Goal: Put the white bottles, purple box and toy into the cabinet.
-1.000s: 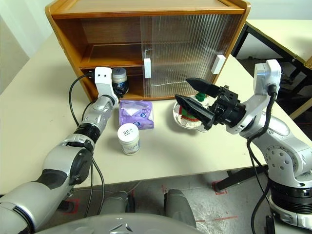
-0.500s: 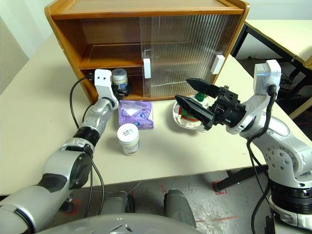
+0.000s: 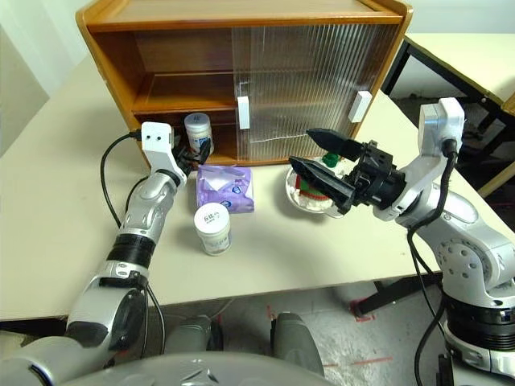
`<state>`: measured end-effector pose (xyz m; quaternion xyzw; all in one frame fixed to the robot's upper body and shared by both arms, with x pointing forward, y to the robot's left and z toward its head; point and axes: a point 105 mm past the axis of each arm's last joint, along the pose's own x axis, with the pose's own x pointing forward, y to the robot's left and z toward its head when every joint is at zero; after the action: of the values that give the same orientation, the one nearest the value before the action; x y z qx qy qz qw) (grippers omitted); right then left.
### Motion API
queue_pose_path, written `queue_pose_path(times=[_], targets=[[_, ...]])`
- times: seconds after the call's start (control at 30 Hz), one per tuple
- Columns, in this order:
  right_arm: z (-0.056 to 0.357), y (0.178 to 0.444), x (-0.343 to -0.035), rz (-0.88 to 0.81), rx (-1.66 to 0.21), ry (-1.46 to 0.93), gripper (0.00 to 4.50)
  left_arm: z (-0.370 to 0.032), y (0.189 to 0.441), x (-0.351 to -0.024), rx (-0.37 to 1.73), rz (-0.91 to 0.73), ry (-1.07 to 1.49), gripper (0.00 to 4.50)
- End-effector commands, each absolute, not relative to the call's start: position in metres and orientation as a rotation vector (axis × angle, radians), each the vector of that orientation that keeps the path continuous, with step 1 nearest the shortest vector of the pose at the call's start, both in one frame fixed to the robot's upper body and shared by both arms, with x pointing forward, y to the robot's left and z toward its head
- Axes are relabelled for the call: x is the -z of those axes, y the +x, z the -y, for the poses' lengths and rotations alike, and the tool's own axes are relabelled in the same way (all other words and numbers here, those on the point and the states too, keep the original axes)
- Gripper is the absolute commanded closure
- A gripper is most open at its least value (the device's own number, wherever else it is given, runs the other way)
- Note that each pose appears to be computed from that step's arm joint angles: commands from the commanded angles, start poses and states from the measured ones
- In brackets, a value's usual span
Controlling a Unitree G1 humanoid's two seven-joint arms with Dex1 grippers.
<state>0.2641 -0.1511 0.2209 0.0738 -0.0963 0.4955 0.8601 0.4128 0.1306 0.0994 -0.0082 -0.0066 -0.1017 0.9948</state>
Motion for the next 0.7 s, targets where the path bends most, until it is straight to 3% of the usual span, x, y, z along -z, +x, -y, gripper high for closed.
queue_pose_path(times=[0.03, 0.13, 0.47, 0.7], targets=[[0.15, 0.264, -0.223, 0.211, -1.048, 0.144, 0.0, -0.135, 0.405, -0.099, 0.192, 0.003, -0.026, 0.03], [0.149, 0.264, -0.223, 0.211, -1.052, 0.145, 0.0, -0.141, 0.401, -0.096, 0.154, -0.008, -0.029, 0.63], [0.149, 0.265, -0.224, 0.213, -1.056, 0.142, 0.0, -0.15, 0.414, -0.09, 0.049, -0.029, -0.038, 4.43], [0.149, 0.264, -0.224, 0.214, -1.048, 0.142, 0.0, -0.154, 0.429, -0.088, 0.006, -0.039, -0.029, 4.43]])
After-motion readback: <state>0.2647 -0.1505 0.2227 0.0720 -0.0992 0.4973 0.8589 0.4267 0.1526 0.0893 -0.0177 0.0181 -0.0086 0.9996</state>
